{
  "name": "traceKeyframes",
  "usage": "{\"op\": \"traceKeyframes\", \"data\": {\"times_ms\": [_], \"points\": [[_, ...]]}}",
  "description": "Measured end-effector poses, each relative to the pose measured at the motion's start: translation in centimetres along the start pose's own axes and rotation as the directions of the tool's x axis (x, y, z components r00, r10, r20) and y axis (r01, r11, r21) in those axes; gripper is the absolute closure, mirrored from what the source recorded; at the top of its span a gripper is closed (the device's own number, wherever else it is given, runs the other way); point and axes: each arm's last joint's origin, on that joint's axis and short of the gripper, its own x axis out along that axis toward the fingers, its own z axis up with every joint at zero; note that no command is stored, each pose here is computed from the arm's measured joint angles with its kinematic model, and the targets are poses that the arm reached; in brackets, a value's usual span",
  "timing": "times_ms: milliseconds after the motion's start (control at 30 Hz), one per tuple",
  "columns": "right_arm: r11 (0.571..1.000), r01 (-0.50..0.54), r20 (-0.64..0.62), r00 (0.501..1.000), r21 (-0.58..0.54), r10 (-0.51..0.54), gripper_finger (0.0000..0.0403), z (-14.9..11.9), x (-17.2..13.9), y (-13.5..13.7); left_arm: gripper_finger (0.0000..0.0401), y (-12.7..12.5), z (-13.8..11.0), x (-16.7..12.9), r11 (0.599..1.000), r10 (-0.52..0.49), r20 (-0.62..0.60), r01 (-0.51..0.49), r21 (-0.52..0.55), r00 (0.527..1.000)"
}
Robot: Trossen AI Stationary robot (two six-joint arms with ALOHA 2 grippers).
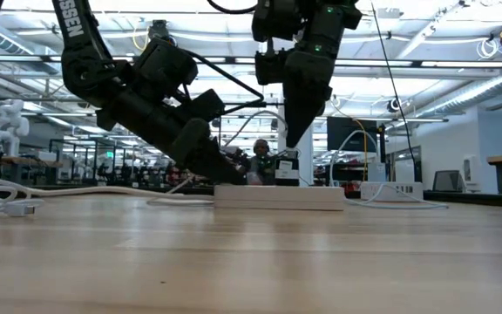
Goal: Insert USB
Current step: Insert the white charger cable into the black charger adapter
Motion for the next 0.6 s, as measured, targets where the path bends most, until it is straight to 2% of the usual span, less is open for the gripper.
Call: {"op": "traceKeyframes", "data": {"times_ms": [600], "points": [[1.0, 0.018, 0.047, 0.999, 0.012, -0.019, 0.0401, 0.45, 0.0, -0.7, 0.04, 0.0, -0.01, 0.0, 1.0, 0.001, 0.0, -0.001, 0.0, 1.0]]}}
